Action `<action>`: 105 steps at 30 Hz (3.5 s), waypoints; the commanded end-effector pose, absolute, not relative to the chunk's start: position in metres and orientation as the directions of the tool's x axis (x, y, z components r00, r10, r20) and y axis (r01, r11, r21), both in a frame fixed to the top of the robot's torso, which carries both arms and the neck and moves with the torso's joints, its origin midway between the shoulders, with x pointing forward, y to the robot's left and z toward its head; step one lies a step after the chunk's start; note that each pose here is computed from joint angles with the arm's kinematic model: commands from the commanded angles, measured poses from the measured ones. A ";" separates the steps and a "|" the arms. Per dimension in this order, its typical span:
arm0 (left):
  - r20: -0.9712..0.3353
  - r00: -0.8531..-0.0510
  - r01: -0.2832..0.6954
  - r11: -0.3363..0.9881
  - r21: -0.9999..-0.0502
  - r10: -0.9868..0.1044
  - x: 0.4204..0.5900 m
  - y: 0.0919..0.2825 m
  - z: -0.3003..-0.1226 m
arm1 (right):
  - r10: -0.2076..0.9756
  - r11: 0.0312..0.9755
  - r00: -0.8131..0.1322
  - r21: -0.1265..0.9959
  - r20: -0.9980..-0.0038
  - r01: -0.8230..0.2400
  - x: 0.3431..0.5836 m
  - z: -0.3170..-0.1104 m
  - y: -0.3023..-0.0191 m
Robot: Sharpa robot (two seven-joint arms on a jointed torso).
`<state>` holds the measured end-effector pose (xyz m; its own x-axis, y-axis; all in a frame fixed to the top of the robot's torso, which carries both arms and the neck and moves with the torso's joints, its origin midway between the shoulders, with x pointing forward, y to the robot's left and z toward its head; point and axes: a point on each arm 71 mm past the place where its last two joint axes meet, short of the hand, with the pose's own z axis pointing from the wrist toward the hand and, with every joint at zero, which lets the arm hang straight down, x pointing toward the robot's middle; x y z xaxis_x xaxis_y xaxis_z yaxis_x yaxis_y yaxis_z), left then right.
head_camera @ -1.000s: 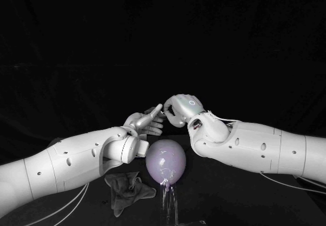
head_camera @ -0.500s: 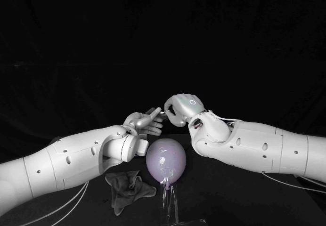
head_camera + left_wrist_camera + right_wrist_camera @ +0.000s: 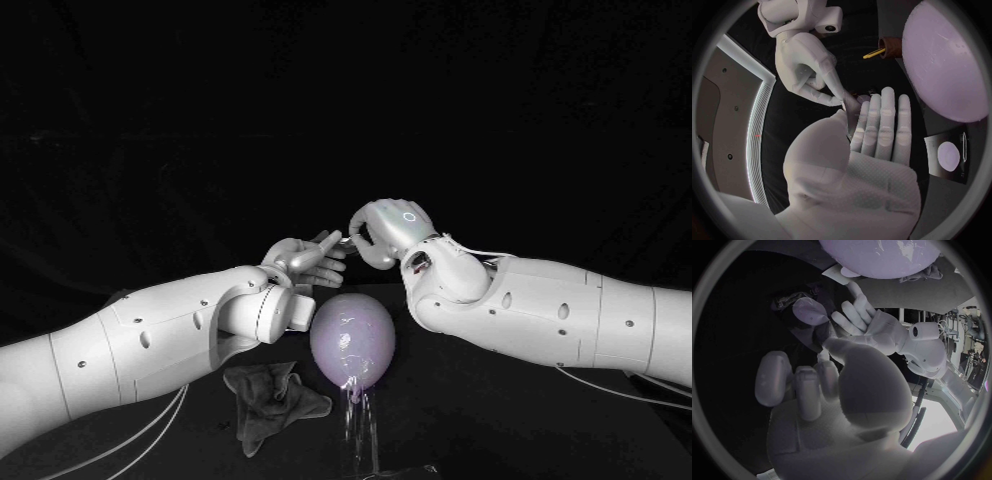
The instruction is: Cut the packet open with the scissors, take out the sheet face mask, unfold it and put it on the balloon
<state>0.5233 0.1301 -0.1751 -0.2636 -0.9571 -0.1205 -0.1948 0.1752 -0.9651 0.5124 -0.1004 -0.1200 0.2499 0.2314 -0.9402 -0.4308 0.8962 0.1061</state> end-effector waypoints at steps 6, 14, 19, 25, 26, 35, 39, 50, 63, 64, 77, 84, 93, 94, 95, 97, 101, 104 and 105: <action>-0.118 -0.277 -0.194 0.176 -0.965 -0.954 0.523 0.130 -0.174 | 0.225 0.899 0.259 0.098 -0.939 -0.427 0.513 -0.119 -0.101; -0.123 -0.277 -0.192 0.180 -0.965 -0.953 0.524 0.131 -0.174 | 0.231 0.898 0.258 0.104 -0.938 -0.427 0.512 -0.119 -0.101; -0.125 -0.276 -0.191 0.182 -0.965 -0.953 0.524 0.132 -0.174 | 0.231 0.898 0.255 0.104 -0.939 -0.427 0.511 -0.119 -0.101; -0.126 -0.276 -0.192 0.183 -0.964 -0.953 0.524 0.131 -0.175 | 0.231 0.898 0.251 0.107 -0.940 -0.426 0.511 -0.119 -0.101; -0.126 -0.277 -0.192 0.183 -0.964 -0.953 0.524 0.131 -0.175 | 0.231 0.898 0.251 0.107 -0.940 -0.426 0.511 -0.119 -0.101; -0.128 -0.283 -0.192 0.186 -0.963 -0.951 0.524 0.131 -0.175 | 0.230 0.899 0.249 0.108 -0.941 -0.423 0.511 -0.120 -0.101; -0.130 -0.286 -0.191 0.190 -0.963 -0.949 0.524 0.130 -0.175 | 0.230 0.899 0.249 0.108 -0.941 -0.423 0.511 -0.120 -0.101; -0.136 -0.285 -0.194 0.196 -0.961 -0.949 0.524 0.131 -0.175 | 0.234 0.897 0.249 0.110 -0.940 -0.428 0.510 -0.119 -0.100; -0.126 -0.269 -0.216 0.187 -0.958 -0.955 0.526 0.134 -0.177 | 0.245 0.888 0.248 0.114 -0.937 -0.447 0.504 -0.118 -0.098; -0.123 -0.268 -0.219 0.185 -0.958 -0.955 0.526 0.134 -0.177 | 0.246 0.887 0.249 0.113 -0.937 -0.448 0.504 -0.118 -0.097; -0.073 -0.287 -0.250 0.149 -0.957 -0.955 0.524 0.132 -0.178 | 0.245 0.884 0.251 0.110 -0.937 -0.454 0.501 -0.120 -0.098; -0.064 -0.290 -0.262 0.144 -0.954 -0.955 0.523 0.132 -0.179 | 0.253 0.882 0.255 0.113 -0.933 -0.458 0.500 -0.120 -0.098; -0.045 -0.304 -0.291 0.138 -0.947 -0.952 0.523 0.130 -0.181 | 0.258 0.876 0.263 0.111 -0.930 -0.470 0.497 -0.121 -0.098; -0.044 -0.305 -0.294 0.138 -0.946 -0.951 0.523 0.130 -0.181 | 0.260 0.875 0.265 0.110 -0.929 -0.472 0.496 -0.121 -0.098; -0.043 -0.307 -0.297 0.139 -0.945 -0.951 0.523 0.129 -0.181 | 0.261 0.873 0.267 0.109 -0.928 -0.475 0.495 -0.121 -0.098; -0.040 -0.312 -0.305 0.140 -0.942 -0.949 0.523 0.129 -0.182 | 0.263 0.870 0.272 0.106 -0.926 -0.481 0.494 -0.120 -0.097; -0.033 -0.321 -0.321 0.142 -0.936 -0.947 0.523 0.129 -0.184 | 0.267 0.862 0.287 0.095 -0.920 -0.499 0.490 -0.120 -0.097; -0.030 -0.326 -0.329 0.143 -0.934 -0.945 0.524 0.129 -0.184 | 0.271 0.856 0.297 0.088 -0.916 -0.510 0.487 -0.120 -0.097; -0.030 -0.327 -0.331 0.144 -0.933 -0.945 0.524 0.128 -0.184 | 0.273 0.854 0.300 0.087 -0.914 -0.513 0.486 -0.120 -0.097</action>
<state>0.5249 0.1325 -0.1839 -0.2945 -0.9543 -0.0509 -0.3086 0.1454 -0.9400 0.4899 -0.1008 -0.1239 0.2532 0.2671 -0.9298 -0.4754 0.8714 0.1208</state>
